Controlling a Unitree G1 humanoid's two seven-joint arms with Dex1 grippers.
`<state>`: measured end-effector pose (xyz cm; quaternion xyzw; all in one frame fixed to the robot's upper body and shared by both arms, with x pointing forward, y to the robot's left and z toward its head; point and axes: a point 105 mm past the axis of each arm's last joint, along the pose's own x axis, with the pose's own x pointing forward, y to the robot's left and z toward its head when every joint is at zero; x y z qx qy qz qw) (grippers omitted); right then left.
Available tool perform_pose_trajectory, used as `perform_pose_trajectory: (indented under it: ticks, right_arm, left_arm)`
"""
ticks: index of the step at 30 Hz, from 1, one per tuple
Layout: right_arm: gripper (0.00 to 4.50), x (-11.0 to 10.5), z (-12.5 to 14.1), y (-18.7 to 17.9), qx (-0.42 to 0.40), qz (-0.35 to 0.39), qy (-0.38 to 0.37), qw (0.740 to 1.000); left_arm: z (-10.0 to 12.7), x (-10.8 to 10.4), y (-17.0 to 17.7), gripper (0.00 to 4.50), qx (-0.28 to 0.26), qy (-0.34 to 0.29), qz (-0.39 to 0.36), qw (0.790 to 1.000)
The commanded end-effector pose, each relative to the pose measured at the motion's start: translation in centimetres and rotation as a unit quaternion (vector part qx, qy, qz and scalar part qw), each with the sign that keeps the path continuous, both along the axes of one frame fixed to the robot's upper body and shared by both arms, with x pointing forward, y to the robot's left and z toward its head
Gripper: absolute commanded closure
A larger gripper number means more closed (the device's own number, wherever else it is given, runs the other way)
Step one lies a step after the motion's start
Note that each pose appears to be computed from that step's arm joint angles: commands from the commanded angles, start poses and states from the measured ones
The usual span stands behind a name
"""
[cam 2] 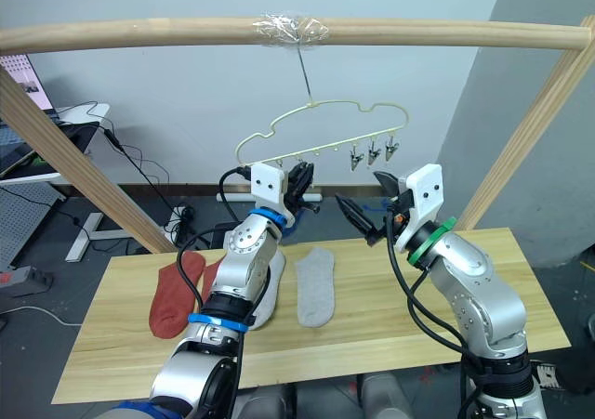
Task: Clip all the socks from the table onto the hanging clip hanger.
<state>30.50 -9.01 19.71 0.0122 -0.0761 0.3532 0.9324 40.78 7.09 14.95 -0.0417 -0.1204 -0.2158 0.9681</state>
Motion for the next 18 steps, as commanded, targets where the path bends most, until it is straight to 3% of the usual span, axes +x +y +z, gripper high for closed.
perform_pose_trajectory:
  ticks: [1,4,8,12,18]
  right_arm:
    - [0.00,-0.4,0.3,0.6,0.002,0.008,-0.007,1.000]
    - [0.00,-0.3,-2.8,1.3,-0.057,0.007,0.035,0.998]
    - [0.00,0.7,-9.2,2.2,-0.156,0.003,0.118,0.981]
    - [0.00,1.8,-13.2,3.8,-0.196,0.021,0.155,0.968]
    - [0.00,4.1,-16.5,6.4,-0.242,0.044,0.166,0.955]
  left_arm:
    - [1.9,0.0,-0.3,4.34,-0.003,-0.033,-0.004,0.999]
    - [1.6,-0.1,0.1,4.34,0.000,-0.027,-0.005,1.000]
    - [1.0,-0.3,1.2,4.34,0.009,0.011,-0.027,1.000]
    - [0.5,-1.0,2.4,4.34,-0.024,0.072,-0.075,0.994]
    - [0.7,-2.3,4.0,4.34,-0.046,0.120,-0.111,0.985]
